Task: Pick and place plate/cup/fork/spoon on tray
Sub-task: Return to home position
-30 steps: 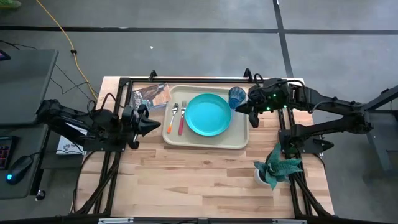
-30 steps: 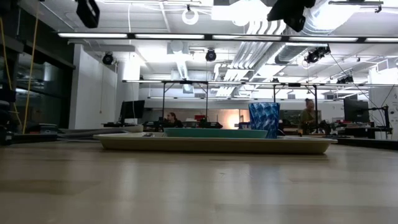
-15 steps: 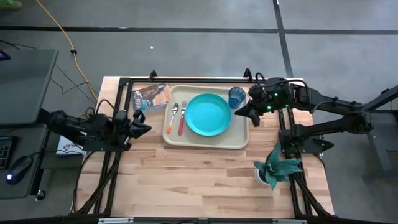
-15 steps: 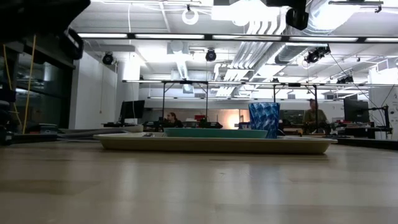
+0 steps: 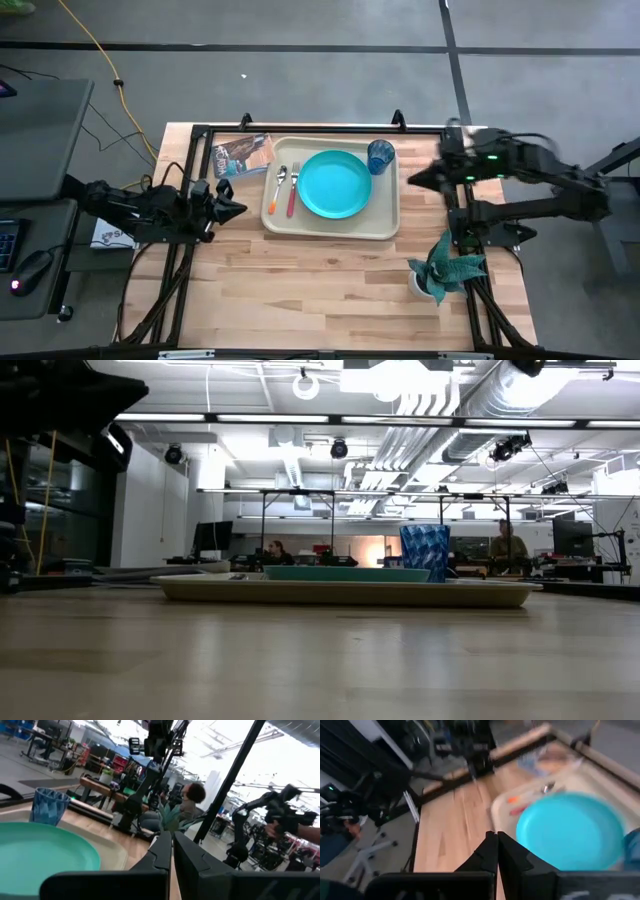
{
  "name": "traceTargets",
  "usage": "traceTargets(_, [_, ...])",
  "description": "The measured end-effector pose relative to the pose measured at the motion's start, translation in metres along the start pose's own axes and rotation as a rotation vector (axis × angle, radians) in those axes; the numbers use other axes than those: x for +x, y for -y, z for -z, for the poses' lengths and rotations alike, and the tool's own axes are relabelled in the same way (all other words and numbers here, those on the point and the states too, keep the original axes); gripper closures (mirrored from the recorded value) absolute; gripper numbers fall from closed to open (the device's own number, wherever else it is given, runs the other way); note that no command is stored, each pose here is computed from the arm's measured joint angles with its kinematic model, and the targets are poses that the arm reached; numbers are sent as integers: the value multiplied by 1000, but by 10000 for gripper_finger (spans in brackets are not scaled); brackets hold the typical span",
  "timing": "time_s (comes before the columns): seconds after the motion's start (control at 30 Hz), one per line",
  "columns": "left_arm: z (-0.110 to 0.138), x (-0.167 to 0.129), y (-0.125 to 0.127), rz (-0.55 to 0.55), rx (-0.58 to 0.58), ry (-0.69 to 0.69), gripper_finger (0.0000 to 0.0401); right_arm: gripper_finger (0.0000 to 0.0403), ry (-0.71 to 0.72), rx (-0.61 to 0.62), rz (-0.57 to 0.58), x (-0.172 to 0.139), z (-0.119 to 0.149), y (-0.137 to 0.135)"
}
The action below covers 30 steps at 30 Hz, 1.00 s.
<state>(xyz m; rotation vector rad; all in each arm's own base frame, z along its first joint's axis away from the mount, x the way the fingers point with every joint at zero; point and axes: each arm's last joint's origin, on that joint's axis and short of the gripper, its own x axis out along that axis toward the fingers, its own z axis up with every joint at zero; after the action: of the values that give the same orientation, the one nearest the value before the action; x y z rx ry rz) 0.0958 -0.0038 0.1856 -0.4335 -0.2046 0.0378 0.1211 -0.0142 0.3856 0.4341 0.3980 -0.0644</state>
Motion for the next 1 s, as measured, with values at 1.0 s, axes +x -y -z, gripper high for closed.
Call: traceTargets(1.0, [0, 1, 0, -2, 2, -6, 401, 403, 345, -184, -140, 58, 190, 81])
